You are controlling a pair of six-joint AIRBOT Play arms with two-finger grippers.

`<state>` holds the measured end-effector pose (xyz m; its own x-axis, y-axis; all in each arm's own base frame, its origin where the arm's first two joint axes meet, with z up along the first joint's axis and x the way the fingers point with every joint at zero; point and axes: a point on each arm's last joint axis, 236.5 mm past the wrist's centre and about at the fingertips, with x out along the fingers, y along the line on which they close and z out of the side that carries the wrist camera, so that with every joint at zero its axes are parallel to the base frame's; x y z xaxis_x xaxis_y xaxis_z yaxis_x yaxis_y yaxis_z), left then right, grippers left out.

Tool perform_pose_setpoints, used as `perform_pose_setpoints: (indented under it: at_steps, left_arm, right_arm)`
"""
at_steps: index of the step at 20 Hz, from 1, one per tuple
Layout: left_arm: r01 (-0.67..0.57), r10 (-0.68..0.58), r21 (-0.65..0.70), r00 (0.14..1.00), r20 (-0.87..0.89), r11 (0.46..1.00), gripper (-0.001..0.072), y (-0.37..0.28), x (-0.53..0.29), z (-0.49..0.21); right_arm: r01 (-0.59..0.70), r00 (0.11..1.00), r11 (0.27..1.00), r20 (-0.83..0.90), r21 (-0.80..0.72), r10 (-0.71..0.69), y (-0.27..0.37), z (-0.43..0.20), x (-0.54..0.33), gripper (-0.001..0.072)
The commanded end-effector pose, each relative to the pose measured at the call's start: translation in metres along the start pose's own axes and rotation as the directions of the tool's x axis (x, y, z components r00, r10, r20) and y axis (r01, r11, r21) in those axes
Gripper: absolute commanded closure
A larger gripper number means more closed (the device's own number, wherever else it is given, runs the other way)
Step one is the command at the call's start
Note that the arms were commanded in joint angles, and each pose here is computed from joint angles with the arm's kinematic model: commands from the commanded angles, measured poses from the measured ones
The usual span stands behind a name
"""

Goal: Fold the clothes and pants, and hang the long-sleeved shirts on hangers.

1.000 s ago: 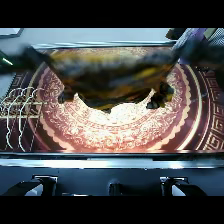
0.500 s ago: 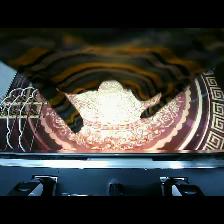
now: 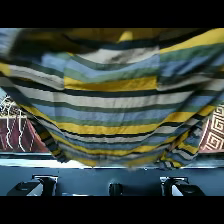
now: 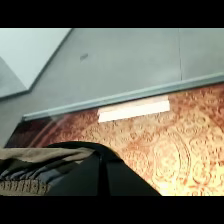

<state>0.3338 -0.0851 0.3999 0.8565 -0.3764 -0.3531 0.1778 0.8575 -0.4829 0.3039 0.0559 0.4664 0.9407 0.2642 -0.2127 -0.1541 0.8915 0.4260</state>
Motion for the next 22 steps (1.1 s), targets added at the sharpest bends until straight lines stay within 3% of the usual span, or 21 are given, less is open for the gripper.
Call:
perform_pose_setpoints:
  at_steps: [1, 6, 10, 13, 14, 16, 17, 18, 19, 22]
  left_arm:
    - [-0.077, 0.048, -0.125, 0.974, -0.223, 0.989, 0.0681, 0.058, 0.096, -0.049]
    - [-0.163, 0.084, -0.191, 0.928, -0.363, 0.968, 0.0681, 0.131, 0.253, -0.12]
    - [-0.235, 0.099, -0.2, 0.846, -0.523, 0.951, 0.0681, 0.167, 0.332, -0.217]
    - [-0.265, 0.082, -0.215, 0.787, -0.612, 0.94, 0.0674, 0.174, 0.35, -0.266]
    - [-0.267, 0.07, -0.229, 0.781, -0.621, 0.936, 0.0608, 0.173, 0.351, -0.27]
    - [-0.257, 0.048, -0.256, 0.788, -0.614, 0.932, 0.0223, 0.169, 0.347, -0.261]
    - [-0.25, 0.04, -0.264, 0.793, -0.607, 0.932, 0.0104, 0.168, 0.341, -0.248]
    - [-0.244, 0.037, -0.266, 0.798, -0.602, 0.933, 0.0087, 0.167, 0.331, -0.232]
    - [-0.239, 0.035, -0.266, 0.802, -0.596, 0.934, 0.0086, 0.167, 0.319, -0.217]
    - [-0.247, 0.073, -0.216, 0.8, -0.596, 0.945, 0.0076, 0.163, 0.263, -0.179]
  right_arm:
    - [0.093, 0.966, 0.988, -0.25, 0.123, -0.06, -0.051, -0.049, 0.099, 0.0678]
    - [0.151, 0.884, 0.943, -0.468, 0.298, 0.006, -0.12, -0.146, 0.269, 0.0678]
    - [0.246, 0.77, 0.918, -0.637, 0.311, 0.01, -0.152, -0.273, 0.359, 0.0677]
    - [0.293, 0.701, 0.917, -0.713, 0.27, -0.014, -0.167, -0.329, 0.375, 0.0677]
    - [0.299, 0.687, 0.917, -0.726, 0.264, -0.015, -0.168, -0.333, 0.373, 0.0664]
    - [0.297, 0.674, 0.926, -0.738, 0.231, -0.032, -0.176, -0.323, 0.36, 0.0503]
    - [0.281, 0.667, 0.937, -0.744, 0.206, -0.036, -0.179, -0.312, 0.348, 0.0399]
    - [0.265, 0.659, 0.947, -0.751, 0.18, -0.042, -0.183, -0.297, 0.331, 0.0255]
    - [0.247, 0.65, 0.958, -0.758, 0.146, -0.052, -0.189, -0.28, 0.311, 0.0206]
    - [0.277, 0.637, 0.96, -0.755, 0.033, -0.157, -0.216, -0.227, 0.242, 0.0173]
